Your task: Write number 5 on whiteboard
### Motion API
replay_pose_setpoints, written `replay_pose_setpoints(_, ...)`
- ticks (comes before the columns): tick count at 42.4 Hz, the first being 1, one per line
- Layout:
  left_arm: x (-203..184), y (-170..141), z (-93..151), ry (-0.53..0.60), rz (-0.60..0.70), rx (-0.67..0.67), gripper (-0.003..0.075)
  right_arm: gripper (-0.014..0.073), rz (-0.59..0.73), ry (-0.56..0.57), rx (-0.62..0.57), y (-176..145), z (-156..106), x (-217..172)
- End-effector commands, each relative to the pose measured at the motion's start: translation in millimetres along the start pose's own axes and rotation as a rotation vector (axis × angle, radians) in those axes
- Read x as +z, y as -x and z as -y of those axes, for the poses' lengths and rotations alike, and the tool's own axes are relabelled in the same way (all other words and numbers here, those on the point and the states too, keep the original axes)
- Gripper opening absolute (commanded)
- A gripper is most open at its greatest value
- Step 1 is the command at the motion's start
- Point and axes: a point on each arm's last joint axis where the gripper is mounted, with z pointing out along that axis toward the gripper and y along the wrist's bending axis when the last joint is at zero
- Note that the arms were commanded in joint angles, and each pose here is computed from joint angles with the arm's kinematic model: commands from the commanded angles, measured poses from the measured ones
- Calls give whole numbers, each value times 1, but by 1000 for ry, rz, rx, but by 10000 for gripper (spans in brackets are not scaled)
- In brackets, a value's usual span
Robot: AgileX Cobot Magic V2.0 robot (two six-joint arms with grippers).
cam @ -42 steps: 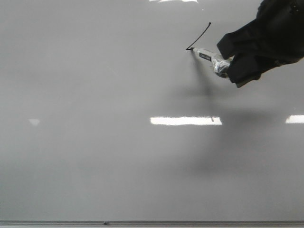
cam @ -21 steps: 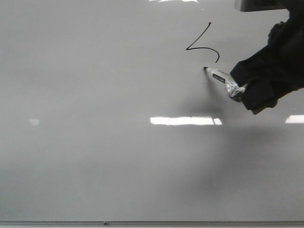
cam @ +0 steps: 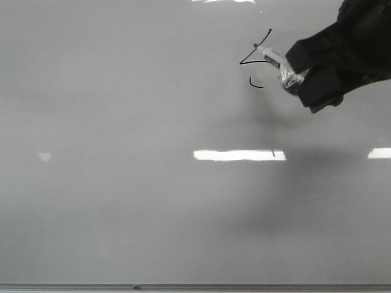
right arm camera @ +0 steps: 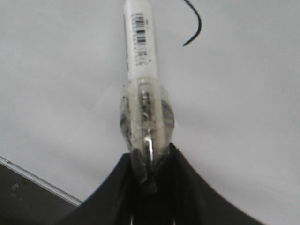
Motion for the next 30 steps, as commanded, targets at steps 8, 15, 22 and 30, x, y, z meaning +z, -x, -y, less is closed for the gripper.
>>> replay_pose_setpoints(8, -7, 13, -3, 13, 102, -9, 544, 0, 183, -58, -13, 24, 16, -33)
replay_pose_setpoints(15, -7, 13, -3, 9, 101, -12, 543, 0, 199, -67, 2, 26, 20, -29)
replay_pose_setpoints(22, -7, 13, -3, 9, 101, -12, 543, 0, 213, -59, 11, 27, 19, -20)
replay_pose_setpoints(30, -7, 13, -3, 8, 101, -13, 543, 0, 192, -55, 10, 24, 20, 0)
